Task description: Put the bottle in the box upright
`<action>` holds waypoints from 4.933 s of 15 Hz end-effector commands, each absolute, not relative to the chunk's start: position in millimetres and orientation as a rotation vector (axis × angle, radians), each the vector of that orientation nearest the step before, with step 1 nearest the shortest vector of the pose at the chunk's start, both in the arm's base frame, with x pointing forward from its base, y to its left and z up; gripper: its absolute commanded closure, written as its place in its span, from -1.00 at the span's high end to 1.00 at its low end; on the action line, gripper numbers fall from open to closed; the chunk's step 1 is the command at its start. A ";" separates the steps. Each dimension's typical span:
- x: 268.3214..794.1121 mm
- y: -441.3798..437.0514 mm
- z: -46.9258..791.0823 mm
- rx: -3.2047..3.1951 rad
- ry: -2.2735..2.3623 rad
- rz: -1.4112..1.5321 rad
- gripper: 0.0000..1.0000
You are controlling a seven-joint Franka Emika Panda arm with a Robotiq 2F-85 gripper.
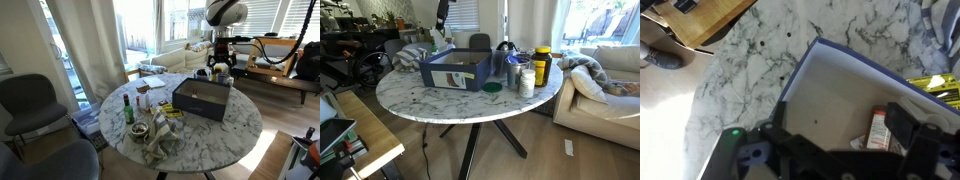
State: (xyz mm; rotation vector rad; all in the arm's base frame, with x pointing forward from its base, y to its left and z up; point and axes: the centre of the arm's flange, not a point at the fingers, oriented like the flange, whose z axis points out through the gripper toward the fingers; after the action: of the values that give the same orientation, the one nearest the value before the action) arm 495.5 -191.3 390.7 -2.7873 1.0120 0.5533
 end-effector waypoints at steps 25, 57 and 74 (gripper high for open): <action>612.6 -217.3 239.7 -2.717 1.264 0.133 1.00; 545.5 -166.5 361.0 -2.979 0.907 -0.174 -0.85; 488.4 -158.7 311.9 -2.998 0.982 0.281 -0.35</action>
State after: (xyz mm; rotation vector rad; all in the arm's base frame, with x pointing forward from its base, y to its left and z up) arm 497.2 -158.5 313.9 -3.0209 0.9450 0.2169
